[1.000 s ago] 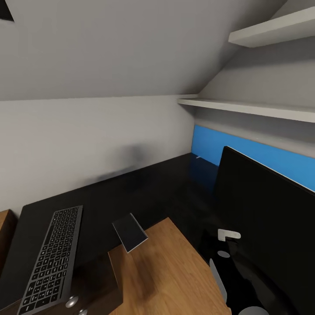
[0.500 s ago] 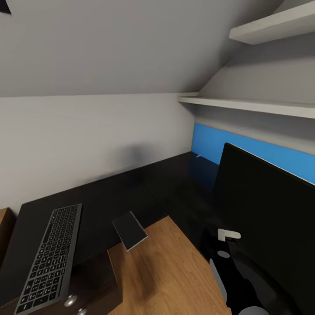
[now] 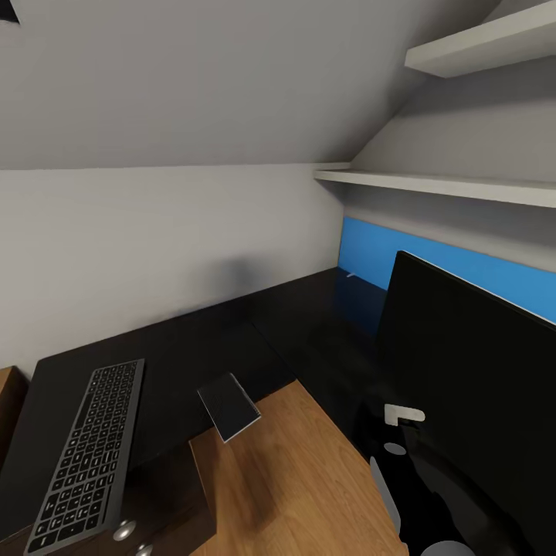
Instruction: In the bedroom, organize the workspace by keeping the computer under the desk, ensuring the monitor is on the desk, placing the keyboard on the desk next to the monitor, placing the mouse on the desk next to the keyboard, moving the folder from the swivel chair onto the desk next to the mouse, stacking the notebook on top of the folder with the pen on top of the notebook, and positioning the swivel chair next to the desk.
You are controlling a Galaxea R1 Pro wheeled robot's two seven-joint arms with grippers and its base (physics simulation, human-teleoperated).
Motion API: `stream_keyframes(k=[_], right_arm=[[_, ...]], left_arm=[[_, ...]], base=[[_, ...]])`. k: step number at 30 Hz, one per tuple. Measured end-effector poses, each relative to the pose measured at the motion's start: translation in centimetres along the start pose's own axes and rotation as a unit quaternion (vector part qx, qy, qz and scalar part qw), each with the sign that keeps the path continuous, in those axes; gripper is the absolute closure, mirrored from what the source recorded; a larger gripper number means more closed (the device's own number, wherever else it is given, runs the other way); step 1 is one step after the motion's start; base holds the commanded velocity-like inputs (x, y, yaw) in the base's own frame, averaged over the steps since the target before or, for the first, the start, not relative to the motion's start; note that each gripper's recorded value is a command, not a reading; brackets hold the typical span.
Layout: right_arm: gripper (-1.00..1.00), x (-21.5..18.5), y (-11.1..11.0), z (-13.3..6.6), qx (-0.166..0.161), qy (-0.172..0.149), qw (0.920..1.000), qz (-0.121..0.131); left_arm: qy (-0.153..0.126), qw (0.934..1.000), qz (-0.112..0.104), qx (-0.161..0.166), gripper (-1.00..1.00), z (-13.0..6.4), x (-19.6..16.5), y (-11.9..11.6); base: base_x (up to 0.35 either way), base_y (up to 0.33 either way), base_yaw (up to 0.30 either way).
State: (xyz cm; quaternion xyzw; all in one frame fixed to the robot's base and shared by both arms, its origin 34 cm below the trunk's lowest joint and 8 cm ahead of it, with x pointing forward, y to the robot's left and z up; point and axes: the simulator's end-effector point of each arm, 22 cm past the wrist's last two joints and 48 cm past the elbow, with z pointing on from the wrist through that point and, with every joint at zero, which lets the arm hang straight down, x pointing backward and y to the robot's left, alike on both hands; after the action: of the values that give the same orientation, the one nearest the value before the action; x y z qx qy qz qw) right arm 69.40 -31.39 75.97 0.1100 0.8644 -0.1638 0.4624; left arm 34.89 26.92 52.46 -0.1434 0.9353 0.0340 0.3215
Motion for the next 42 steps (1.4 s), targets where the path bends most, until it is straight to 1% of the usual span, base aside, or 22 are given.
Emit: stream_keyframes(k=[13,21,42], right_arm=[[-1.0,-0.1,0.0,0.0,0.0,-0.001,1.0,0.0],[-1.0,1.0,0.2,0.6,0.0,-0.001,1.0,0.0],[-1.0,1.0,0.2,0.6,0.0,-0.001,1.0,0.0]], left_arm=[[0.0,1.0,0.0,0.0,-1.0,0.0,0.0,0.0],[0.0,1.0,0.0,0.0,-1.0,1.0,0.8,0.0],[0.0,1.0,0.001,0.001,-1.0,1.0,0.7,0.0]], base=[[0.0,0.0,0.0],[0.0,0.0,0.0],[0.0,0.0,0.0]])
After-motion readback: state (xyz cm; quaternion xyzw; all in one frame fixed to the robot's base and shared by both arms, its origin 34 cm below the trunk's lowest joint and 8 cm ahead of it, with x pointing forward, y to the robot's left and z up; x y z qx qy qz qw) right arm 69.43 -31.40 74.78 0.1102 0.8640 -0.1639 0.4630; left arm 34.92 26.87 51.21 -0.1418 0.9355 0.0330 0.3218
